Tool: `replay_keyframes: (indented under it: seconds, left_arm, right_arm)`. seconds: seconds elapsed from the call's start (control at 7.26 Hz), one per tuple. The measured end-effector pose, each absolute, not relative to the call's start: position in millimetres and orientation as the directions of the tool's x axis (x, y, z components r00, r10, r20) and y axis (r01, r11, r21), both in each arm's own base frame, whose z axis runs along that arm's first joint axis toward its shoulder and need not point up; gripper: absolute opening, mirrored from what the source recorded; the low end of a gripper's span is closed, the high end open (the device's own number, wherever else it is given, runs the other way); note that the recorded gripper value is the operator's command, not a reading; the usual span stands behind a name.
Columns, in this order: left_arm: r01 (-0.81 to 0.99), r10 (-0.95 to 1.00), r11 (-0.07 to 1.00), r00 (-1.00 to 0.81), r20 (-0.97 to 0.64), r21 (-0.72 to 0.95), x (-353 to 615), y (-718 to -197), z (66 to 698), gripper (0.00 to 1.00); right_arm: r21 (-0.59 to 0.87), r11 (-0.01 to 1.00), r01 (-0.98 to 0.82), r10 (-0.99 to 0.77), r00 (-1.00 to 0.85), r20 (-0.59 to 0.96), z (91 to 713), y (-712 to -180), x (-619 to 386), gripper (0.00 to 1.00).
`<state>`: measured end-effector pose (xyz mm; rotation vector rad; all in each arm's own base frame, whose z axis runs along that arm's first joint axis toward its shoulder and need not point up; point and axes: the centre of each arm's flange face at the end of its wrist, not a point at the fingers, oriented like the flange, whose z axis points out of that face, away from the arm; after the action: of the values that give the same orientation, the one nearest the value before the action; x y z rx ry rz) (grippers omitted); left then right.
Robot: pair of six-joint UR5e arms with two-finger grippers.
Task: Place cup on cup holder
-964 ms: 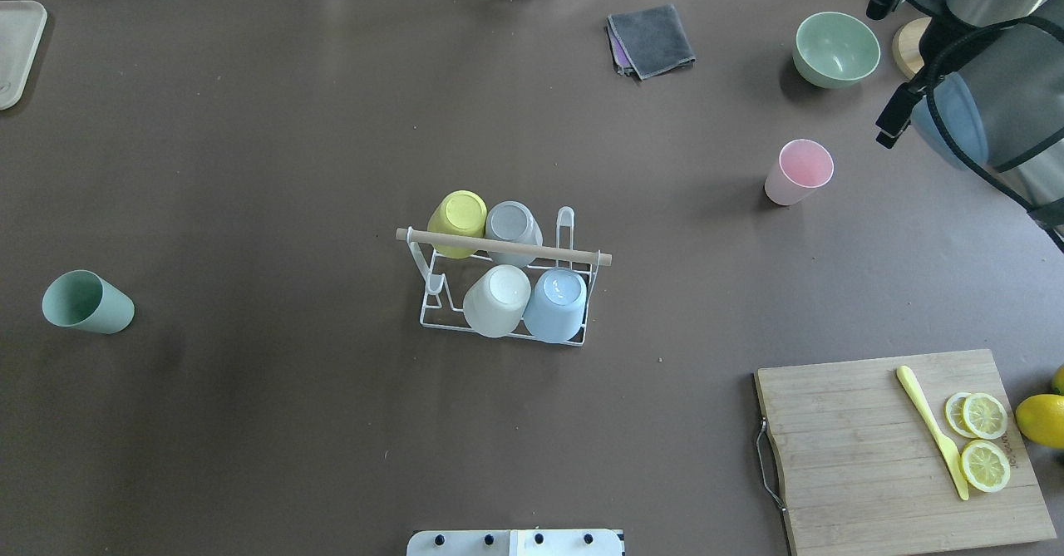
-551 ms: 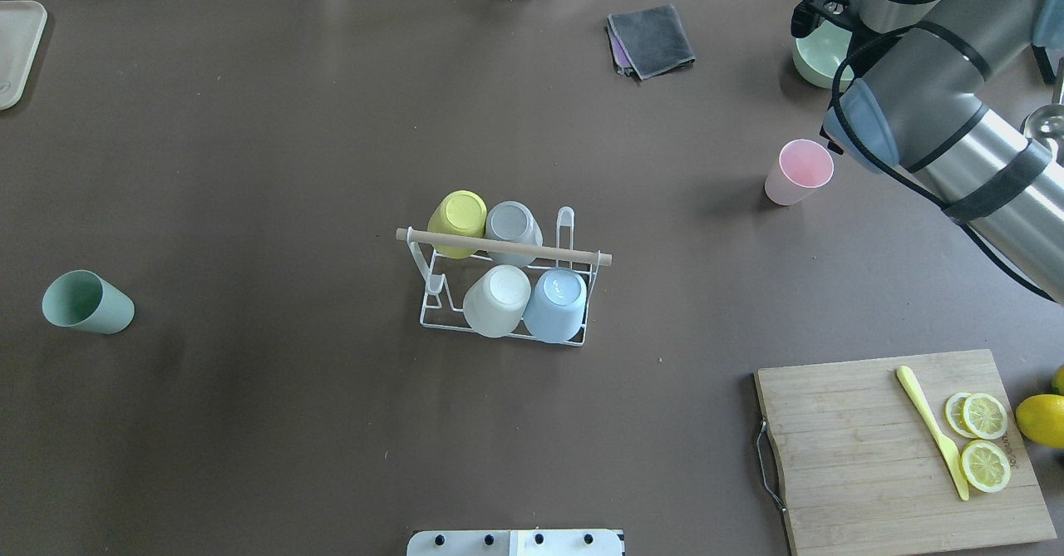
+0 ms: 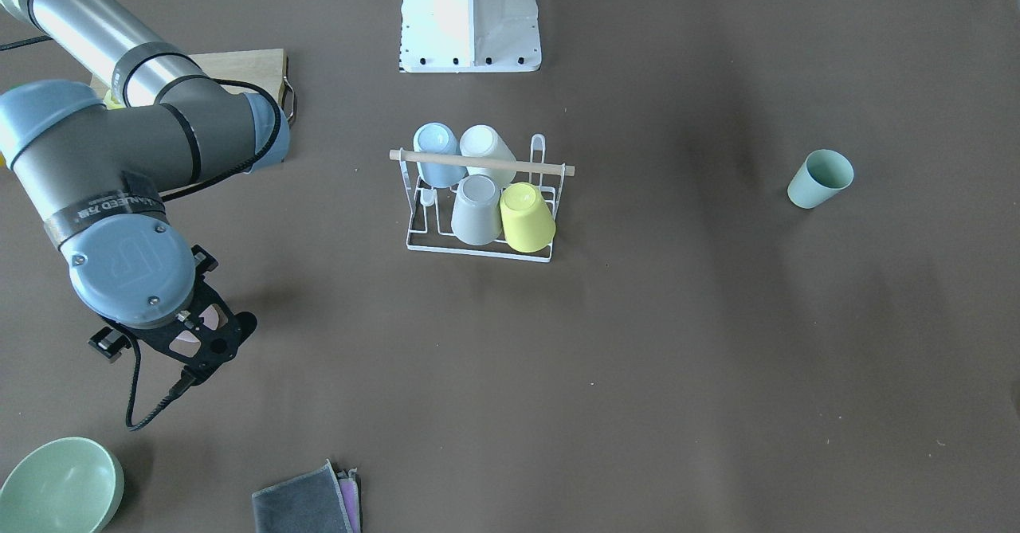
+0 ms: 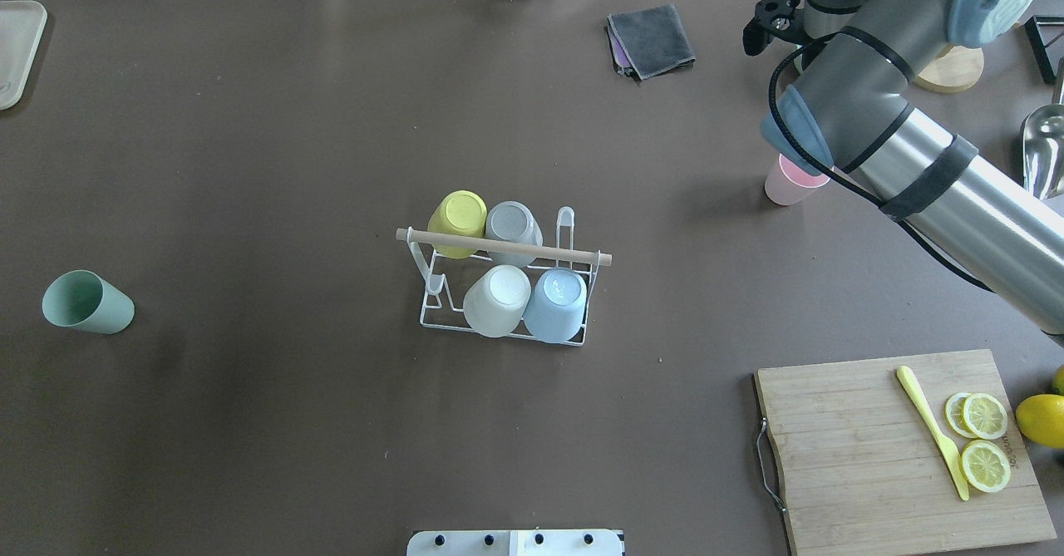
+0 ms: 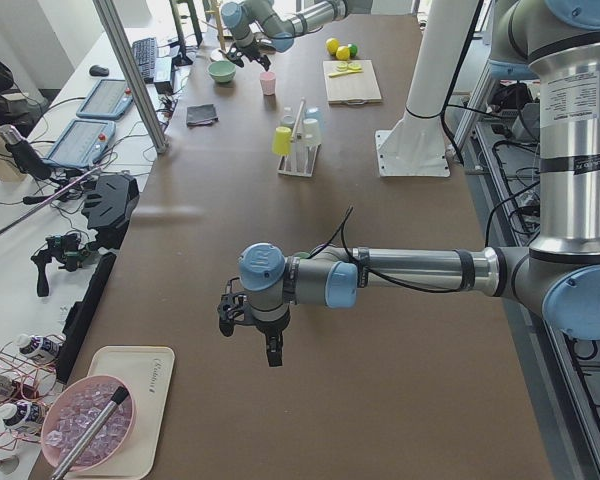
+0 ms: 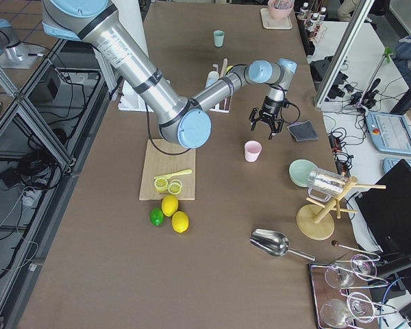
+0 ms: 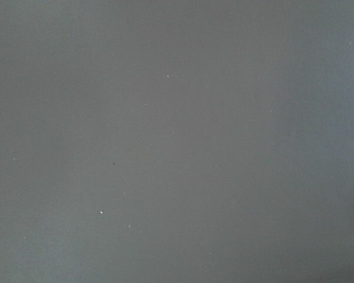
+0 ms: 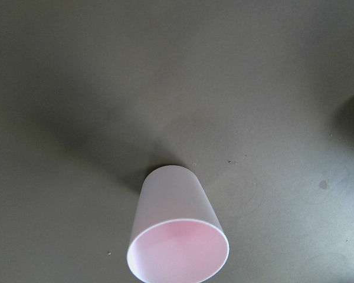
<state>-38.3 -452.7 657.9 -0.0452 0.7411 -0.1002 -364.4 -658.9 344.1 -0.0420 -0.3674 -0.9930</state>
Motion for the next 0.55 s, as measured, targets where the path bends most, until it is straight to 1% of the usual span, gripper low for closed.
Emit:
replay_keyframes:
  seconds: [0.28,0.55]
  left_arm:
    - [0.074,-0.1,0.995,0.733,-0.673,-0.068,-37,-460,652,0.98]
    - [0.053,-0.099,0.995,0.736,-0.669,-0.089,-25,-487,630,0.98]
  right_arm:
    - [0.078,0.489,0.869,-0.849,0.454,0.272,350,-656,-401,1.0]
    - [0.041,0.424,0.905,-0.884,0.404,0.235,352,-654,-428,1.0]
